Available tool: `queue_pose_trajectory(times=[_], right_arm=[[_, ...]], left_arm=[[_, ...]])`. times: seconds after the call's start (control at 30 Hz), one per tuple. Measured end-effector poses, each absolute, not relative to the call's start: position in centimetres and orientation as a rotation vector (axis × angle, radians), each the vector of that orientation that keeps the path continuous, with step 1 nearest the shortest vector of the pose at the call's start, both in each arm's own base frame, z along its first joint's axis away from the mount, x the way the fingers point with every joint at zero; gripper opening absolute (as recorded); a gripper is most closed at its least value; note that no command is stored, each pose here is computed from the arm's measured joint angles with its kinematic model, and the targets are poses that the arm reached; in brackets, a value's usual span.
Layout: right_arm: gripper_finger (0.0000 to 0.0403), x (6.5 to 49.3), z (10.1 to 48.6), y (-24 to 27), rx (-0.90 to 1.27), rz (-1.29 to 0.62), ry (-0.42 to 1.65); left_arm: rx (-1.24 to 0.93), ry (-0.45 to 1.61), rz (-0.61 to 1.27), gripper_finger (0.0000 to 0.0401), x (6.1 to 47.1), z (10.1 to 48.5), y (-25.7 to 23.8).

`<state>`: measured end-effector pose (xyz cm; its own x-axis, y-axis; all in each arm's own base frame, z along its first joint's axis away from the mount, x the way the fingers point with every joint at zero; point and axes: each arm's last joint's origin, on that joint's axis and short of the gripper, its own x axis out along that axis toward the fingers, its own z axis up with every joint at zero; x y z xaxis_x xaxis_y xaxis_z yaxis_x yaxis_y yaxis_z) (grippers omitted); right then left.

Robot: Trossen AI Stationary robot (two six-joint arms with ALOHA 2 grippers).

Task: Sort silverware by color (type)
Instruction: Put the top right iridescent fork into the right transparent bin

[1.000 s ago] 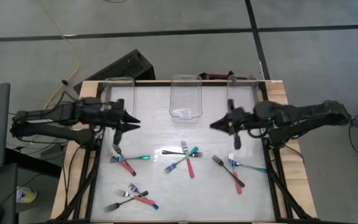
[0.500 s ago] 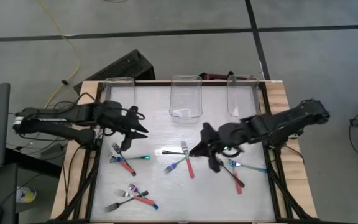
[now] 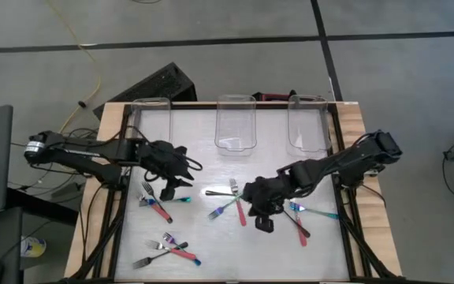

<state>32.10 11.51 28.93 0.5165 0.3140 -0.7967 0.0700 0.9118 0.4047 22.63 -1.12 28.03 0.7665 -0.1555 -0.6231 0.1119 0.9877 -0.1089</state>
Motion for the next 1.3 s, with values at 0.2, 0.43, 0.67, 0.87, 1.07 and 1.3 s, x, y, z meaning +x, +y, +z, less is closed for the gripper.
queue_pose_trajectory(times=[0.2,0.43,0.67,0.87,1.07,1.3], right_arm=[[0.0051,30.7,26.2,11.8,0.478,-0.055,1.313],[0.0112,27.0,25.4,13.6,0.408,-0.133,1.484],[0.0218,21.0,21.9,13.7,0.397,-0.186,1.505],[0.0243,17.9,19.0,12.1,0.416,-0.266,1.523],[0.0238,16.5,17.7,11.2,0.345,-0.272,1.575],[0.0228,15.9,15.6,10.6,0.322,-0.303,1.608]], left_arm=[[-0.042,0.699,-0.127,0.0098,24.3,26.8,-1.6],[-0.054,0.678,-0.132,0.0140,25.0,26.6,-1.8],[-0.052,0.639,-0.126,0.0173,25.2,26.9,-1.8],[-0.048,0.590,-0.108,0.0179,25.5,27.3,-1.8],[-0.068,0.583,-0.094,0.0179,25.5,27.4,-1.8],[-0.078,0.583,-0.063,0.0179,25.5,27.4,-1.7]])
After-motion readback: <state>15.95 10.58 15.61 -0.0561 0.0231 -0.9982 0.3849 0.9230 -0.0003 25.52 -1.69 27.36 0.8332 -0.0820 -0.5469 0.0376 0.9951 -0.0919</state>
